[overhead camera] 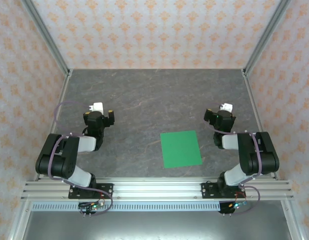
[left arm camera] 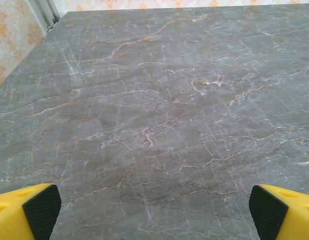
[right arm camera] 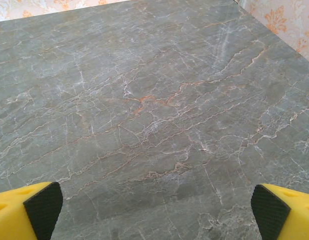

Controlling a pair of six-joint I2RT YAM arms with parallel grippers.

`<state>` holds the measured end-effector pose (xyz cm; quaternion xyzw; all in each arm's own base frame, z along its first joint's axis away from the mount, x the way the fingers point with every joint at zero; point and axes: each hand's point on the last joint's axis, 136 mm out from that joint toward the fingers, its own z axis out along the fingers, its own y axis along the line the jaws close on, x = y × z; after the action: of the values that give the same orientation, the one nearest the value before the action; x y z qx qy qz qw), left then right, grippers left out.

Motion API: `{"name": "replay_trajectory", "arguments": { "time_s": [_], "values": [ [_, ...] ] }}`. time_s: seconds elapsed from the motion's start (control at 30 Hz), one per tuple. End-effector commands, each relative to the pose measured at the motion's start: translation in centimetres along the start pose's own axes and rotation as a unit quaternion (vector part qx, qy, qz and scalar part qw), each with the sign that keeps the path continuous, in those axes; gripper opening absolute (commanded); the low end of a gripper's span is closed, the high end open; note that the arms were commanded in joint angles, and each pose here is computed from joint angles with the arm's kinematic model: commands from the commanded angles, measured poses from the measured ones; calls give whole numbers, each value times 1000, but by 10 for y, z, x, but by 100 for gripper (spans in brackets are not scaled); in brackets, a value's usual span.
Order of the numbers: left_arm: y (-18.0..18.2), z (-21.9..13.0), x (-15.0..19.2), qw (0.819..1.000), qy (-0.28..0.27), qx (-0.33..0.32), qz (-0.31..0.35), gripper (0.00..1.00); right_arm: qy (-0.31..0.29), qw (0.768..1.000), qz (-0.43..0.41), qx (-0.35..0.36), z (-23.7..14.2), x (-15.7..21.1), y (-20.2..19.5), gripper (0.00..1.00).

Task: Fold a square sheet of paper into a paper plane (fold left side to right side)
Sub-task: Move the square sheet of paper to the center of the table.

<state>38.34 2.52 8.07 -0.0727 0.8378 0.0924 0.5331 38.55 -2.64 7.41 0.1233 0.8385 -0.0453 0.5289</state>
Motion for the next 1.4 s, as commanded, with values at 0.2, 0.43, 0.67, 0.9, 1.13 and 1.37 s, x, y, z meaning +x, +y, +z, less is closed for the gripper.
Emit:
{"name": "replay_trajectory", "arguments": {
  "time_s": [0.2, 0.43, 0.67, 0.9, 1.13, 1.37],
  "values": [
    [-3, 1, -16, 1000, -20, 9, -3, 100, -26, 1000, 5, 1, 0, -17, 0, 100],
    [-3, 1, -16, 1000, -19, 9, -3, 100, -25, 1000, 6, 1, 0, -17, 0, 100],
    [-3, 1, -16, 1000, -18, 9, -4, 100, -24, 1000, 5, 1, 1, -16, 0, 100],
    [17, -9, -30, 999, -25, -40, -25, 100, -30, 1000, 7, 2, -1, -19, -1, 100],
    [17, -65, -86, 991, -37, 4, -129, 100, -14, 1000, 20, -7, -33, -64, 4, 100],
    [-31, -107, -87, 946, 37, 158, -282, 100, 36, 994, 75, -68, -90, -69, 34, 100]
  ]
}}
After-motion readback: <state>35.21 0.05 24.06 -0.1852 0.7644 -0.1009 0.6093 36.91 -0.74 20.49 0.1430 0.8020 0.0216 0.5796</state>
